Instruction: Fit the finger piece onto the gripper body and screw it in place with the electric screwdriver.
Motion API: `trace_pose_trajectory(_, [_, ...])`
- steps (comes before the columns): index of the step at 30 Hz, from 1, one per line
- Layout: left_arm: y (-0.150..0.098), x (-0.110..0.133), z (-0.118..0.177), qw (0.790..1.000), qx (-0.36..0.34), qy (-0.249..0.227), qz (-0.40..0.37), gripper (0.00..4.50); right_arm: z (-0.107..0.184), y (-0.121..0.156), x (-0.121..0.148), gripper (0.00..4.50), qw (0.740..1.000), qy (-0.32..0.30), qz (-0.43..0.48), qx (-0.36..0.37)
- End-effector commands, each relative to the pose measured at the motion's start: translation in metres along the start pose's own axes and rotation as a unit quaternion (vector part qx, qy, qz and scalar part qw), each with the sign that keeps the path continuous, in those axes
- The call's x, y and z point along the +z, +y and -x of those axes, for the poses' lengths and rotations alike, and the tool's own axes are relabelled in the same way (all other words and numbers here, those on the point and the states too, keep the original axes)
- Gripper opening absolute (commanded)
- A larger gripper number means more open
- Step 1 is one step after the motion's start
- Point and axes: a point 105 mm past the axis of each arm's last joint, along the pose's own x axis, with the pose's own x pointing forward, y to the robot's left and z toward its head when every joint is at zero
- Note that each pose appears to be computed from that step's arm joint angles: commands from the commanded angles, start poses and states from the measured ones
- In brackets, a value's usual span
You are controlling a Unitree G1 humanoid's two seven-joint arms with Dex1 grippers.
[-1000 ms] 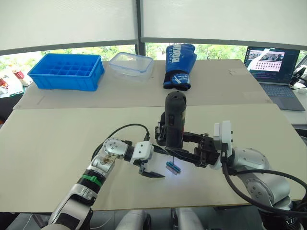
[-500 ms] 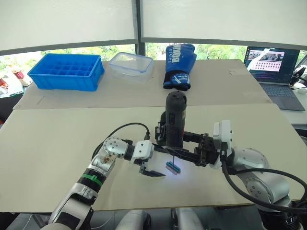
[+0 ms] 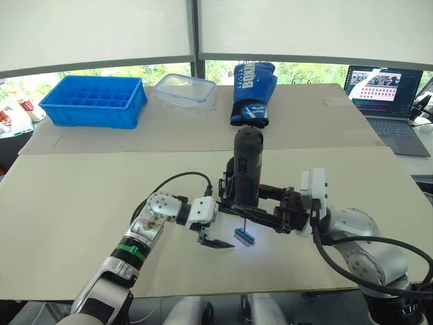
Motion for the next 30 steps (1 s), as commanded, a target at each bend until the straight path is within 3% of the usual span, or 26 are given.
trace_pose_trajectory(1, [0.005,0.008,0.001,1.0,0.006,-0.006,-0.022,4.5,0.0,0.003,0.014,1.91,0.999,-0.023,0.027,0.005])
trace_pose_trajectory(22, [0.011,0.007,0.002,1.0,0.012,-0.003,-0.023,4.5,0.001,0.007,0.017,1.91,0.999,-0.025,0.03,0.011])
trace_pose_trajectory(30, [0.009,0.003,0.021,0.999,0.046,-0.007,0.018,4.5,-0.004,0.015,0.046,1.91,0.998,-0.048,0.041,0.031])
